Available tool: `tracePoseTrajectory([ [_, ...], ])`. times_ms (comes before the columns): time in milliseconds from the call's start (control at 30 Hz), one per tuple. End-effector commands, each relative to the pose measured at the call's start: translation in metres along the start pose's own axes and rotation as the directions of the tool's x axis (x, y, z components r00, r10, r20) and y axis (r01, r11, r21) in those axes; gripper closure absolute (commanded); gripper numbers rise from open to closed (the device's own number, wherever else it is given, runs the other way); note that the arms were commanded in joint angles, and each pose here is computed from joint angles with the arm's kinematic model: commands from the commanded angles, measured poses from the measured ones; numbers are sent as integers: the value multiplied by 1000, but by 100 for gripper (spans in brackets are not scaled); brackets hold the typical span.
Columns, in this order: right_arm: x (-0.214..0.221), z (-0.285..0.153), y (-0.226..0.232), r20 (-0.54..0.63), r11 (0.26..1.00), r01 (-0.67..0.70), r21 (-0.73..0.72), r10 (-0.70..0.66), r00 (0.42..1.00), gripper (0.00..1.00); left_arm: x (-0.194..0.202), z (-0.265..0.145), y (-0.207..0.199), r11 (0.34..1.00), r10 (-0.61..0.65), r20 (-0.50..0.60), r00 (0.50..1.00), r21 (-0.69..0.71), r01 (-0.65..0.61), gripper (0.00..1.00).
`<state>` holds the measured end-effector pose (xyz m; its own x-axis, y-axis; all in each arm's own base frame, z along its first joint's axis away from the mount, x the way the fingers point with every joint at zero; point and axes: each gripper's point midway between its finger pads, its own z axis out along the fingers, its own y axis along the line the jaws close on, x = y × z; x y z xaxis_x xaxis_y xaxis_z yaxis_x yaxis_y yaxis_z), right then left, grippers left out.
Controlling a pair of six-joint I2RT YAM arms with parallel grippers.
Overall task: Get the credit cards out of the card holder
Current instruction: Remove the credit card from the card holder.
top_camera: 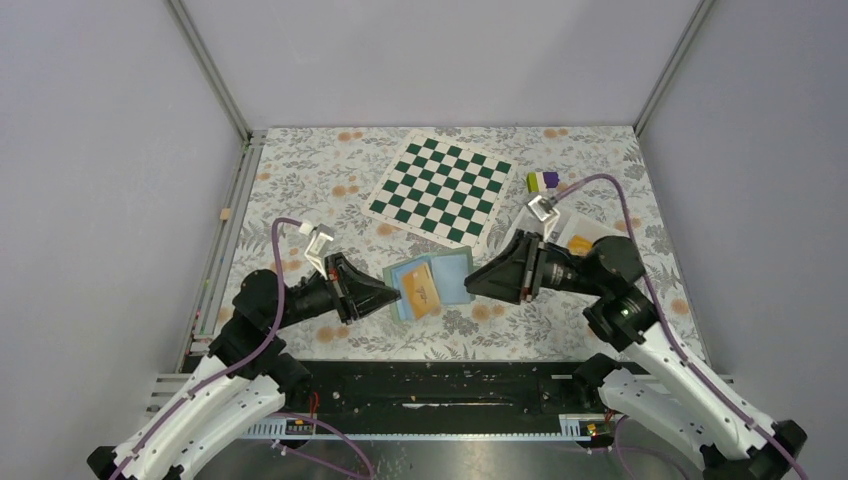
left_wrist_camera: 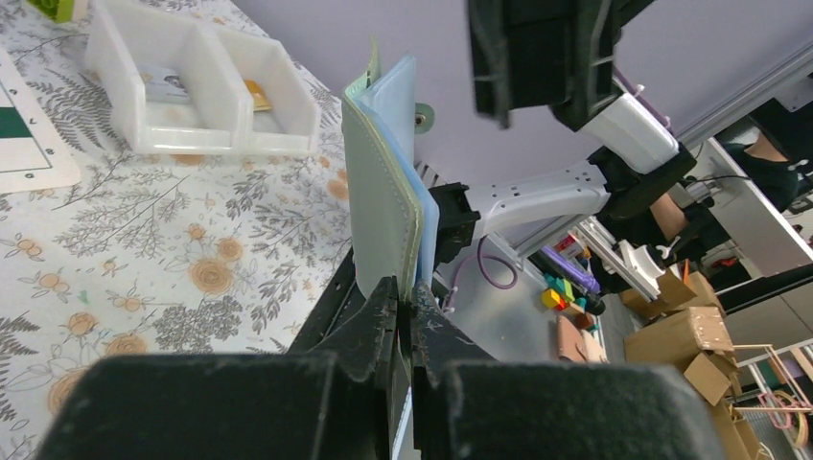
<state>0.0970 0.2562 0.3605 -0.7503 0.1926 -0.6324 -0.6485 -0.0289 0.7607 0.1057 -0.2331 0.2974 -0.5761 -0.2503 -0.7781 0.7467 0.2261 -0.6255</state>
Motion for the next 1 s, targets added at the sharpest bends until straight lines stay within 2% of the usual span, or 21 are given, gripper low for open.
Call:
tracePoseTrajectory([
  [0,-3,13,-3,-12,1000,6,-9,-6,1000,52,-18,2,-27,993,22,56,998,112,-28,100],
  [233,1,33,-20,-49,999,-44,17,45,998,53,-18,4,-33,990,16,35,999,143,-21,100],
  [467,7,37,-27,-115,999,1,39,4,993,49,-20,5,-46,977,11,20,1000,211,-15,100],
  [967,15,36,-40,-133,996,25,91,-13,991,44,-21,10,-44,975,12,16,1000,223,-16,100],
])
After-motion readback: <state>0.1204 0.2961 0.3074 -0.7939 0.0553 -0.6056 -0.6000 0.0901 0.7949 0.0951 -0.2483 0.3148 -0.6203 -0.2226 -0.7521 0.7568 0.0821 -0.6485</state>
